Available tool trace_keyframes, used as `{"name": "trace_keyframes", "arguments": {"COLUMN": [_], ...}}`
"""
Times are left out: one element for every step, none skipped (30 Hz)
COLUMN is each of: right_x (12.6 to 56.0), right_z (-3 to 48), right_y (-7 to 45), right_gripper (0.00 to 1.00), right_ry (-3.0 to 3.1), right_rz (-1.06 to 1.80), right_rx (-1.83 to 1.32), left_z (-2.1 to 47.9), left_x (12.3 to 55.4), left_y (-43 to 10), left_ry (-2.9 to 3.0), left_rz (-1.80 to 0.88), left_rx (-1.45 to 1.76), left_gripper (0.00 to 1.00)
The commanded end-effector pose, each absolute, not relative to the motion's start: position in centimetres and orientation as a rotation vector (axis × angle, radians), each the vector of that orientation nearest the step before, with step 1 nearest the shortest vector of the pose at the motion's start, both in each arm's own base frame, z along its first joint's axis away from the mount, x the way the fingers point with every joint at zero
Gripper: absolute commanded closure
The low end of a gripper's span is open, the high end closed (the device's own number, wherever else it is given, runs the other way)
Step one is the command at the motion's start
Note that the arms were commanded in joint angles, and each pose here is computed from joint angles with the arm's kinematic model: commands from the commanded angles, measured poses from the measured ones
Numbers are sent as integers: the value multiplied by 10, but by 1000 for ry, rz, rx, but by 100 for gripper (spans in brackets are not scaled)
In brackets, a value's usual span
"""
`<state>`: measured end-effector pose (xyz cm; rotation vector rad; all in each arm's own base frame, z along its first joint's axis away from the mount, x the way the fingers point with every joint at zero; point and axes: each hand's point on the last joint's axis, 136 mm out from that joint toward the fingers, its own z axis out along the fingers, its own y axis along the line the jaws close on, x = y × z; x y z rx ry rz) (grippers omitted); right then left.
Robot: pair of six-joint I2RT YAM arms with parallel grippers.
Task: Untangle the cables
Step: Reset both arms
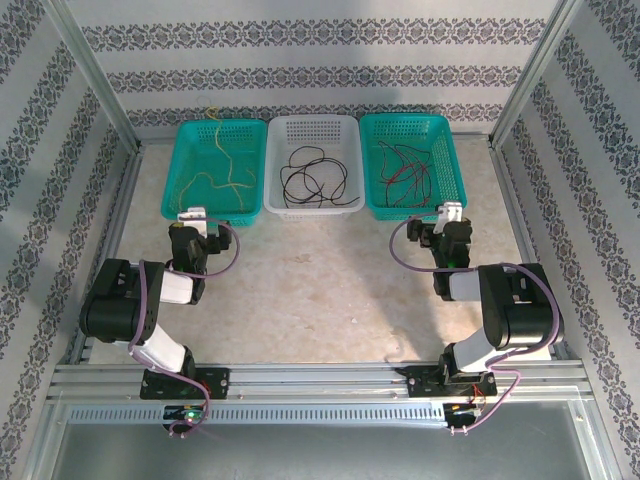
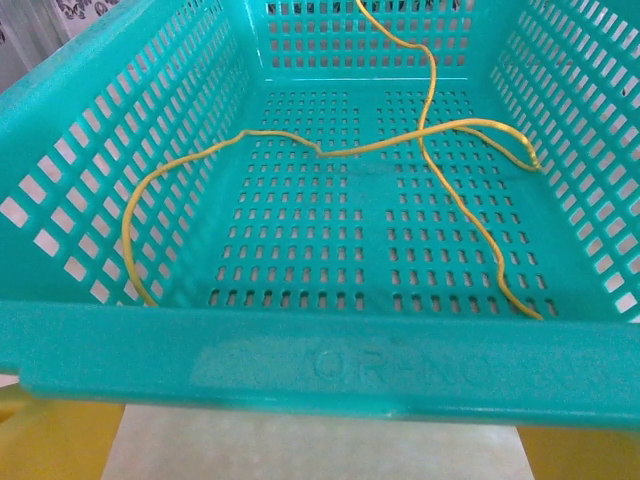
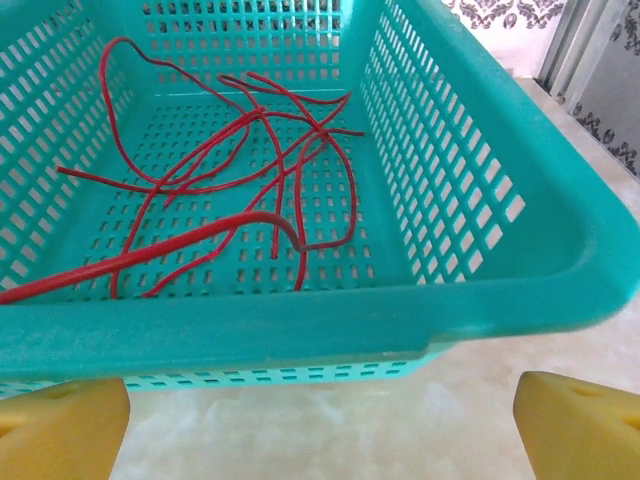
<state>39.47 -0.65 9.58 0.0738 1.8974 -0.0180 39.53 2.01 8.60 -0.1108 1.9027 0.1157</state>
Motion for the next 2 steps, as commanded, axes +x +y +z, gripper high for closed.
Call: {"name": "trace_keyframes", "arguments": {"right_x": [400, 399], "right_z": [105, 105], "right_y": [-2, -2], "right_gripper": [1, 1], "right_ry": [1872, 1870], "right_rz": [11, 7], "right_rx": [49, 48], "left_z": [89, 89], "left_x": [400, 399], "left_y": [18, 18], "left_ry": [1898, 1899], "left_rz": [115, 115], "left_rx": [-84, -83], "left_gripper": [1, 1]}}
